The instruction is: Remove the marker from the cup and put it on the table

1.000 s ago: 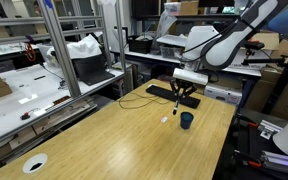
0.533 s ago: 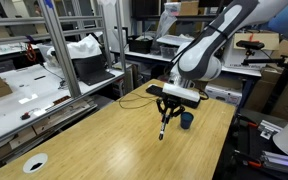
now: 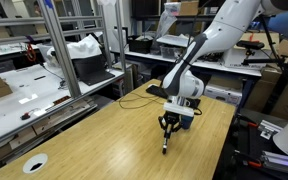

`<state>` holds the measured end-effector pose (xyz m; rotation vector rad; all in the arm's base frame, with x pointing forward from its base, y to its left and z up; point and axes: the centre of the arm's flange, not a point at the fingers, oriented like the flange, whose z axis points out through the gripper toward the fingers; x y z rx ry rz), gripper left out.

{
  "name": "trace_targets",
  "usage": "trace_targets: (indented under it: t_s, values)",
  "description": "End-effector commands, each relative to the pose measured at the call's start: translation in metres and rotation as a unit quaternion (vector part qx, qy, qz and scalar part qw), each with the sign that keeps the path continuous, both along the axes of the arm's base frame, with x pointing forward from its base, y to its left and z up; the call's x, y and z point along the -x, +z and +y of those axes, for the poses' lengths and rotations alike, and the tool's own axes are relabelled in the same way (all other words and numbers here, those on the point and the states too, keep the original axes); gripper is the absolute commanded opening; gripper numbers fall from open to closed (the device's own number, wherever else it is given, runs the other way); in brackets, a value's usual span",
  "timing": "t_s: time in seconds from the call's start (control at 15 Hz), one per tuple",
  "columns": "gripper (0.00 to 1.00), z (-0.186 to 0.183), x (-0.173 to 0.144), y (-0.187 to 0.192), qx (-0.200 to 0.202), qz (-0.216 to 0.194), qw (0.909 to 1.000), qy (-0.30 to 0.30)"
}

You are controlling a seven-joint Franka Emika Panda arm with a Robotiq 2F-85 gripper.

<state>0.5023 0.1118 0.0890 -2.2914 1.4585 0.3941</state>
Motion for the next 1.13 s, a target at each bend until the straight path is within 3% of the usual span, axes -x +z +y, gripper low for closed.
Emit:
trace_targets:
  t_s: [0.0,0.2,0.4,0.6,1.07]
  values:
    - [0.42,-0.003,-0.012,-0.015,-0.034,0.015,0.9993,0.002]
    - [0.57,-0.004,-0.013,-0.005,-0.015,0.019,0.9997,0.01]
    - [0.79,0.0,-0.012,0.03,0.078,0.006,0.9964,0.033]
    - [0.99,0.012,-0.008,0.076,0.152,-0.013,0.9869,0.051]
    - [1.0,0.011,0.0,0.161,0.272,-0.045,0.9607,0.033]
